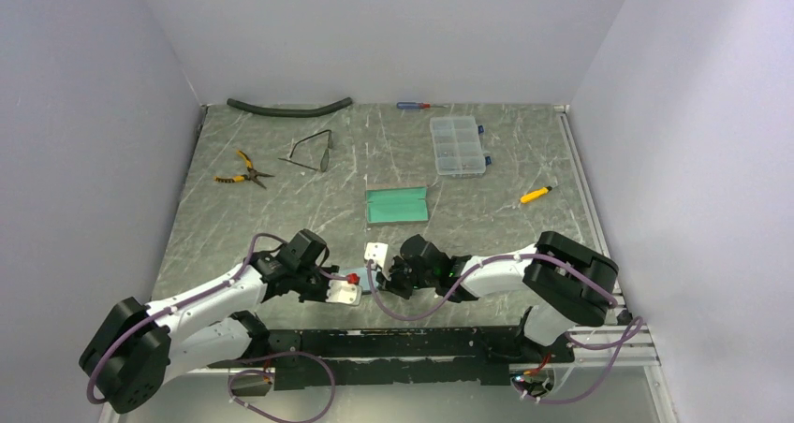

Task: Organize the sunglasses
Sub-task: Fold the glasses cleaning cloth at the center of the board, then pick up the glasses cleaning cloth from the center of the board, then place the glasses cleaning cloth in the sunglasses case.

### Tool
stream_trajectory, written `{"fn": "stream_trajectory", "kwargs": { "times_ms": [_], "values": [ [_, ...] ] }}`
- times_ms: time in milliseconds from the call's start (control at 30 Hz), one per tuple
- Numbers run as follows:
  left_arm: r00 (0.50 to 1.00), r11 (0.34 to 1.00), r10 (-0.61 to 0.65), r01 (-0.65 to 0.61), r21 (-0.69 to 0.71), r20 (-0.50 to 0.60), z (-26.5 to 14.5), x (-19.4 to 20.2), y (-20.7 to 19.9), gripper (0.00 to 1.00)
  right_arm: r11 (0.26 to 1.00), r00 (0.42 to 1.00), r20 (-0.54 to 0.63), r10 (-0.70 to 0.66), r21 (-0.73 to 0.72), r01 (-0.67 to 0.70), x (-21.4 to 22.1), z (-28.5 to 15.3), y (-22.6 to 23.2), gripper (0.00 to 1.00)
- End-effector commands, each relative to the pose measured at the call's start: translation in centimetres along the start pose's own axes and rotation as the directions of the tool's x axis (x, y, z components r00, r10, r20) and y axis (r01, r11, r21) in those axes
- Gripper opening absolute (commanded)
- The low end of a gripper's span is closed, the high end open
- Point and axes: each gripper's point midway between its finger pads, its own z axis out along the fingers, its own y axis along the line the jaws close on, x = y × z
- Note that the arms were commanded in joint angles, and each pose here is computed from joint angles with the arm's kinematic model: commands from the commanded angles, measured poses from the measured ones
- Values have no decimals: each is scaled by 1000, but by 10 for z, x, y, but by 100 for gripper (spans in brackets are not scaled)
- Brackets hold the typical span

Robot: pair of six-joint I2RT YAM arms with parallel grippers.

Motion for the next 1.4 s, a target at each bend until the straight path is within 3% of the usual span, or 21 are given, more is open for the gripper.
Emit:
{"fn": "stream_trajectory", "kwargs": {
  "times_ms": [0, 100, 633, 900, 1367],
  "values": [
    [999, 1000, -25, 25, 16, -45, 0, 9, -5, 3, 1000, 999, -43, -11, -23, 10, 9, 1, 4, 5],
    [998, 999, -51, 52, 4, -35, -3, 4, -1, 3, 1000, 999, -31, -20, -23, 20, 1, 1, 3, 0],
    [992, 987, -120, 124, -102, 40, -22, -29, 35, 3, 998, 997, 66, 48, 44, -51, -45, -29, -24, 0],
    [990, 970, -127, 136, -202, 54, -28, -45, 76, 3, 977, 985, 111, 129, 154, -145, -56, -62, -69, 0],
    [995, 931, -28, 59, -360, 92, -22, -77, 165, 3, 919, 983, 119, 137, 355, -172, -57, -115, -154, 0]
  ]
}}
